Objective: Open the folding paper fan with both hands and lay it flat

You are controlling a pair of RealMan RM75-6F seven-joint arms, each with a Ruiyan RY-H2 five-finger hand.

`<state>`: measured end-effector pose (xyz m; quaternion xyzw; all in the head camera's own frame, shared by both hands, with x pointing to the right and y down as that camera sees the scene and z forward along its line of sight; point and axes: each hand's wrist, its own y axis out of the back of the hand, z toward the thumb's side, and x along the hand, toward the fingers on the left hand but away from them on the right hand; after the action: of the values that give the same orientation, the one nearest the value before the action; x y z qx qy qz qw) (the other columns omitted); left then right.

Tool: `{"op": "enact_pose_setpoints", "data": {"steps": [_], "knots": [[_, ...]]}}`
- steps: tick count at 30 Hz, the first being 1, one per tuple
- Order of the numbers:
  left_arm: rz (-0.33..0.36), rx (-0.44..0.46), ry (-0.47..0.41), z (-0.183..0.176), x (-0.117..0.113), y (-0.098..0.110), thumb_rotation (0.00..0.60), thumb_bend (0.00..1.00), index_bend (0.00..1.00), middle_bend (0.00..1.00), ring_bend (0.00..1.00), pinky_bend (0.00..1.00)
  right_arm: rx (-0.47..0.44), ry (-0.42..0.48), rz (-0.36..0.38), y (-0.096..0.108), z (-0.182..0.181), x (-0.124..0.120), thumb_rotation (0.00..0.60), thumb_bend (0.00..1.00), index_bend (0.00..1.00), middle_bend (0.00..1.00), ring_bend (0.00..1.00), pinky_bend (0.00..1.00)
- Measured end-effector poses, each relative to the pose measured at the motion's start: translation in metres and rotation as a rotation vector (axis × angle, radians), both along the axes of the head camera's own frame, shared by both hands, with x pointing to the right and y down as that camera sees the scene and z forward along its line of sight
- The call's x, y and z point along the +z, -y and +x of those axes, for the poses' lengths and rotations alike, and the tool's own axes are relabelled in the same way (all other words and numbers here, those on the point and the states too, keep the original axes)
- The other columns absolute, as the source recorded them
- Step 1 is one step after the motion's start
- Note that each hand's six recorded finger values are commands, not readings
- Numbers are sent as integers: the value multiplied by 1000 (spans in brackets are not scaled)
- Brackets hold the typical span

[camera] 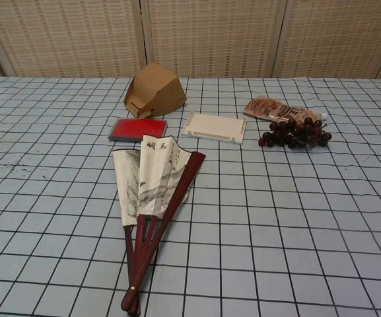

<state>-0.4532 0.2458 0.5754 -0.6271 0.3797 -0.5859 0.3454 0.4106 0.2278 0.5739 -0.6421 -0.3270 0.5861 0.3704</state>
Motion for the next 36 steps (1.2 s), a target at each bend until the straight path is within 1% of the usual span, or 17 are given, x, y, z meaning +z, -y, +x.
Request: {"op": "enact_pose_setpoints", "data": {"steps": [2, 6, 9, 12, 13, 14, 16, 17, 19, 23, 26, 30, 36], "knots": [[19, 0, -6, 0, -2, 0, 600, 432, 0, 0, 0, 73, -10, 6, -3, -1, -3, 2, 600, 210, 0, 0, 0, 0], [-17, 8, -31, 5, 6, -6, 600, 432, 0, 0, 0, 73, -32, 32, -3, -4, -14, 7, 600, 211, 0, 0, 0, 0], [-23, 9, -58, 8, 8, -7, 600, 431, 0, 0, 0, 73, -68, 64, -1, -4, -29, 14, 600, 210, 14, 0, 0, 0], [-25, 9, -66, 9, 8, -7, 600, 432, 0, 0, 0, 73, -89, 72, -3, -3, -36, 17, 600, 210, 90, 0, 0, 0], [-25, 9, -71, 9, 8, -7, 600, 432, 0, 0, 0, 73, -97, 75, -4, -2, -38, 18, 600, 211, 140, 0, 0, 0], [-21, 9, -83, 10, 8, -6, 600, 432, 0, 0, 0, 73, -124, 83, -3, 1, -46, 21, 600, 211, 174, 0, 0, 0], [-14, 6, -100, 11, 6, -5, 600, 432, 0, 0, 0, 73, -187, 107, -4, 6, -67, 31, 600, 211, 212, 0, 0, 0], [-9, 3, -115, 11, 4, -5, 600, 432, 0, 0, 0, 73, -235, 128, -11, 11, -86, 40, 600, 211, 230, 0, 0, 0], [-4, -2, -135, 10, 1, -4, 600, 432, 0, 0, 0, 73, -302, 157, -28, 16, -117, 59, 600, 210, 249, 0, 0, 0], [-5, -8, -147, 6, -3, -4, 600, 432, 0, 0, 0, 73, -436, 207, -61, 24, -190, 100, 600, 211, 269, 0, 0, 0], [-5, -16, -149, 3, -3, -3, 600, 432, 0, 0, 0, 73, -509, 211, -69, 28, -232, 124, 600, 211, 268, 0, 0, 0], [-11, -21, -144, -1, -1, -2, 600, 431, 0, 0, 0, 73, -556, 217, -62, 32, -271, 142, 600, 211, 258, 0, 0, 0], [-29, -38, -140, -5, 3, -2, 600, 432, 0, 0, 0, 74, -571, 250, -53, 35, -309, 154, 600, 211, 271, 0, 0, 0]]}}
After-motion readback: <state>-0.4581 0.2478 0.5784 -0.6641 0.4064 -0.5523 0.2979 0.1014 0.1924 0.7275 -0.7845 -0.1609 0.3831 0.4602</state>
